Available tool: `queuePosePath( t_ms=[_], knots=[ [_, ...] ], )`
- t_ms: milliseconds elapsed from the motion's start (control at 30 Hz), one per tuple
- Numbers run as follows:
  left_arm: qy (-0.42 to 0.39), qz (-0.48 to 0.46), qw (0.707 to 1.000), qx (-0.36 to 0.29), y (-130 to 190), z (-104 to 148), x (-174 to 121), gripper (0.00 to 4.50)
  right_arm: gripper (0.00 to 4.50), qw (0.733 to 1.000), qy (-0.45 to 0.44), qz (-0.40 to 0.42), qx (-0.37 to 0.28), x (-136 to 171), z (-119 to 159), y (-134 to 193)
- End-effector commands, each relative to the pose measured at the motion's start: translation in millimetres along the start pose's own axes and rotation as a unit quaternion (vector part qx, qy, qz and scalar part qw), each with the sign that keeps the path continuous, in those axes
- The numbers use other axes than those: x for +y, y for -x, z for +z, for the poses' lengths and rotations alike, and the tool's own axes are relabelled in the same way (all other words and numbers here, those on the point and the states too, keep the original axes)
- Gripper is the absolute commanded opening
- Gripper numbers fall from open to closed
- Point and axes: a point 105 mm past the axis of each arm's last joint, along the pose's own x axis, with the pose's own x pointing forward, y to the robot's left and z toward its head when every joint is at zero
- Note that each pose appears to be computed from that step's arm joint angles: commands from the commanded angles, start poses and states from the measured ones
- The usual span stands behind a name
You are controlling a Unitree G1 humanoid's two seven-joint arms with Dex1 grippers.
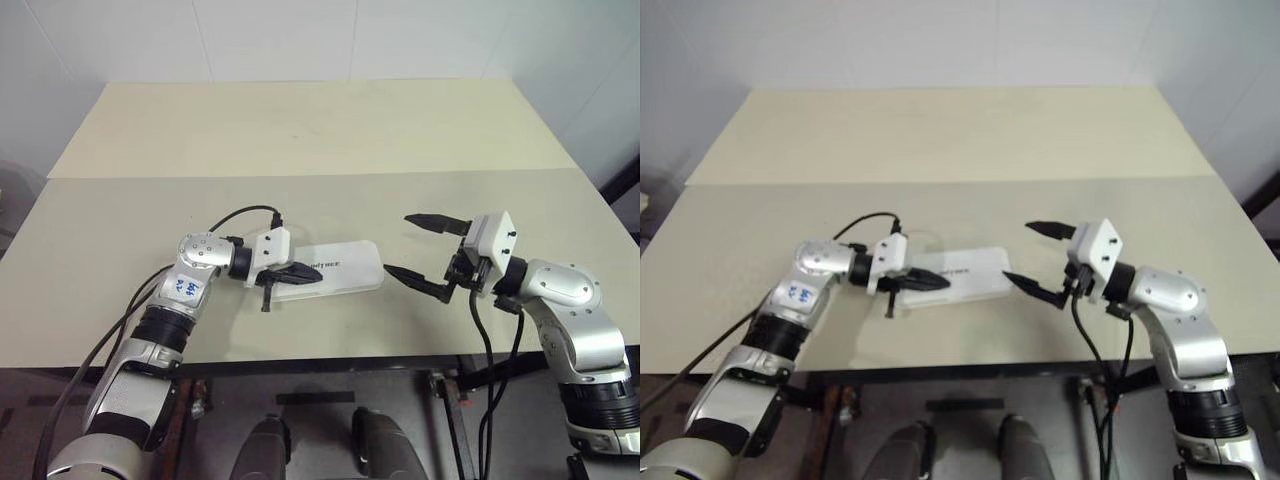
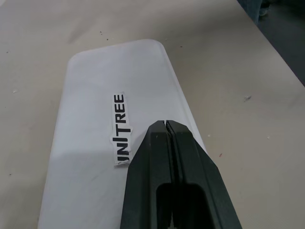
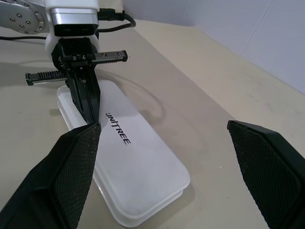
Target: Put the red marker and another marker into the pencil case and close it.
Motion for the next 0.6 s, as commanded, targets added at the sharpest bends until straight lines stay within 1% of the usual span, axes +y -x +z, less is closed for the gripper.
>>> queuePosePath(
  t_ms=[33, 167, 200, 267, 433, 533, 600],
  knots=[
    [0.036, -0.011, 0.999, 0.031, 0, -22, -12, 0.02, 4.5, 1.0, 0.009, 0.0, -0.025, 2, 14, -3],
    [0.042, 0.015, 0.998, -0.038, 6, 2, -3, 0.02, 4.5, 1.0, -0.001, 0.006, -0.028, 3, 13, -4],
    [0.04, 0.027, 0.997, -0.067, 12, 12, 1, 0.02, 4.5, 1.0, -0.005, 0.007, -0.028, 3, 12, -4],
    [0.058, 0.052, 0.992, -0.103, 25, 21, 8, 0.02, 4.5, 1.0, -0.012, 0.008, -0.028, 3, 9, -4],
    [0.066, 0.114, 0.982, -0.136, 69, 23, 10, 0.02, 4.5, 0.999, -0.031, 0.006, -0.023, -1, -8, -1],
    [0.067, 0.139, 0.978, -0.137, 89, 20, 5, 0.02, 4.5, 0.999, -0.035, 0.007, -0.019, -1, -17, 3],
    [0.073, 0.164, 0.976, -0.125, 106, 13, 0, 0.02, 4.5, 0.999, -0.04, 0.007, -0.016, -2, -25, 5]
  ],
)
